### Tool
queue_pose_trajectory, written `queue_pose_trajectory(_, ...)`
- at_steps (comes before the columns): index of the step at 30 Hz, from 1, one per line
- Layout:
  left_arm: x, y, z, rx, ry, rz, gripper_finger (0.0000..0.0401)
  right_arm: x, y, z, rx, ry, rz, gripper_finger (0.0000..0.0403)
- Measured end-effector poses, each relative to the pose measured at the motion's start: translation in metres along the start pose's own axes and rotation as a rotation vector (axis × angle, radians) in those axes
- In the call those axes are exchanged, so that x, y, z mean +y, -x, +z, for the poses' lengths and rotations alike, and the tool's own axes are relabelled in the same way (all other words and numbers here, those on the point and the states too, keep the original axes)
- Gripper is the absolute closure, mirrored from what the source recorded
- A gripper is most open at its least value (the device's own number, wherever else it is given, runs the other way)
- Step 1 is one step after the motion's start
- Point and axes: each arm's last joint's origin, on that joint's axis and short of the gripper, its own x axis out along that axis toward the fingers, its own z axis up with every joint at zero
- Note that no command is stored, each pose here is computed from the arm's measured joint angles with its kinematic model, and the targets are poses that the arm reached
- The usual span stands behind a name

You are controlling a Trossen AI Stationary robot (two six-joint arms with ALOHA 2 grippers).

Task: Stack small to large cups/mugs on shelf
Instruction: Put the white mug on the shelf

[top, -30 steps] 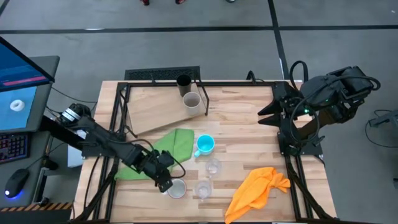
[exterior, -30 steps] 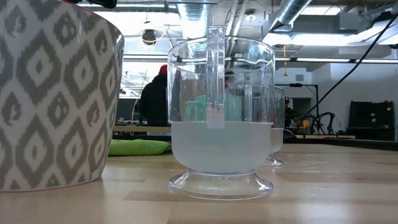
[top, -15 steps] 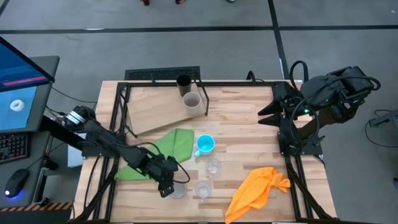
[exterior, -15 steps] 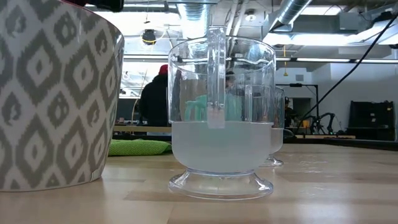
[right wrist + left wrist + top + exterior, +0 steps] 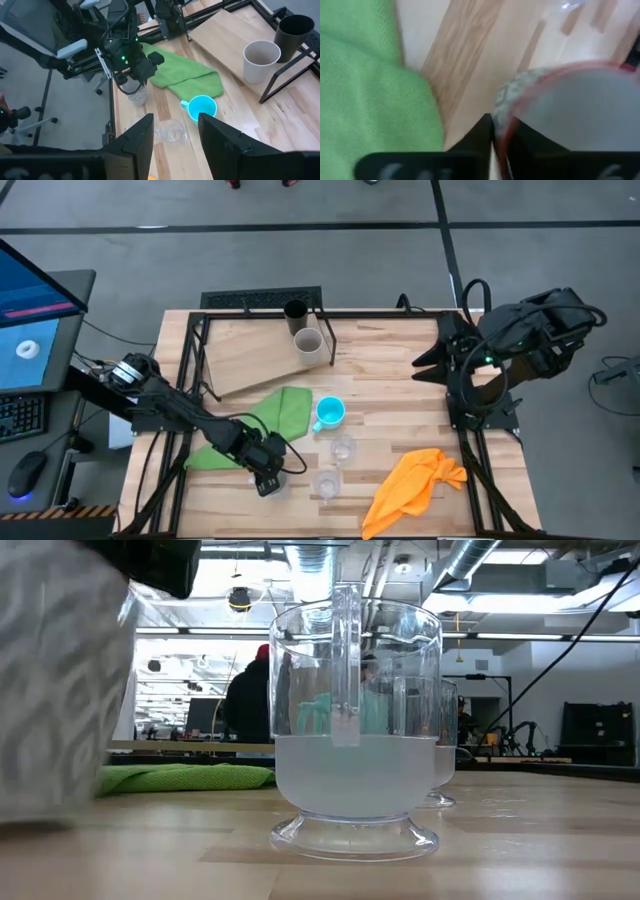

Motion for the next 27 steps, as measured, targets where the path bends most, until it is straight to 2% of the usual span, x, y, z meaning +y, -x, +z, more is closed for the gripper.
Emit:
queue_pose_trajectory(14,-0.005,0.007,0.004,-0.022,0.055,-0.004,0.0392,0.000,0.000,0.000,-0.001,0.000,0.000,0.0227)
queue_pose_trajectory(20,-0.019,0.040,0.016,-0.114,0.046,-0.011,0.0392,0.000,0.000,0.000,-0.006,0.000,-0.009,0.0227)
queue_pose_trajectory(27,-0.037,0.116,0.032,-0.394,0.044,-0.065,0.0392,-0.002,0.000,0.001,-0.039,0.001,-0.065,0.0227)
